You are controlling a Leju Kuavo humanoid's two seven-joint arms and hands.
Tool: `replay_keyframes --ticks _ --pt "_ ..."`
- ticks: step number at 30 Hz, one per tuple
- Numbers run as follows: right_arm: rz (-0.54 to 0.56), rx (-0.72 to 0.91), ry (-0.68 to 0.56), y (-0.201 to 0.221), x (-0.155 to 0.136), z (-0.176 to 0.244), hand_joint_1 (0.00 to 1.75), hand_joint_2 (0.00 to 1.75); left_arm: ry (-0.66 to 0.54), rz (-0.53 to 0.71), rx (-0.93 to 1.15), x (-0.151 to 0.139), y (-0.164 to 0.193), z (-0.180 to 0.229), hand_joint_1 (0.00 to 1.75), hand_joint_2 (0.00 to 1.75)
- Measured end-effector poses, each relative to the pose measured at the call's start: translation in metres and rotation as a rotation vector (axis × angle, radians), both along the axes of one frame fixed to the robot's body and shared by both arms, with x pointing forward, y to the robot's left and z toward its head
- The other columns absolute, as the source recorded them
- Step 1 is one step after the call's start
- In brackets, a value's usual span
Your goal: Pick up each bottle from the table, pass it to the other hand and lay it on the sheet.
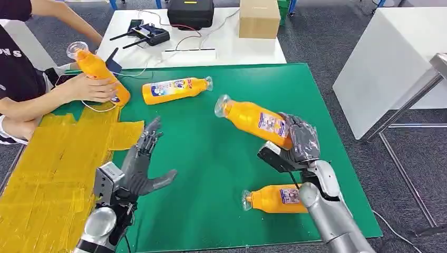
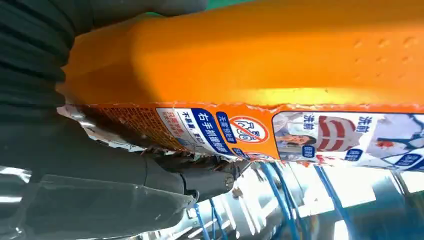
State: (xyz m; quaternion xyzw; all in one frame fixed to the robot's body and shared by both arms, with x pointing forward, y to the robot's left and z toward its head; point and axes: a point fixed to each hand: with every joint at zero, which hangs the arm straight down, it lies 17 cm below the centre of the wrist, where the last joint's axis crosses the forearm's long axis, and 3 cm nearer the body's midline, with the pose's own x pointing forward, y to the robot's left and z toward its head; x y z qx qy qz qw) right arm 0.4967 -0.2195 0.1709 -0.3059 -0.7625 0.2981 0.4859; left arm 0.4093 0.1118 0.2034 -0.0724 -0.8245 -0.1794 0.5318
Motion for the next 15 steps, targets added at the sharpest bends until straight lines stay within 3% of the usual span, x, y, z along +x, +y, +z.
replay_keyframes --ticks 3,7,15 --pt "0.019 0.14 -0.076 0.013 -0.008 0.036 1.69 1.75 0.027 -0.051 0.002 -0.001 -0.017 -0.005 0.0 1.75" --pt "0.091 0.329 -0.079 0.03 -0.014 0.056 1.69 1.75 0.05 -0.11 -0.02 0.0 -0.034 -0.003 0.0 1.75" --pt "0.106 0.371 -0.092 0.037 -0.016 0.065 1.69 1.75 0.056 -0.132 -0.017 0.001 -0.042 -0.004 0.0 1.75"
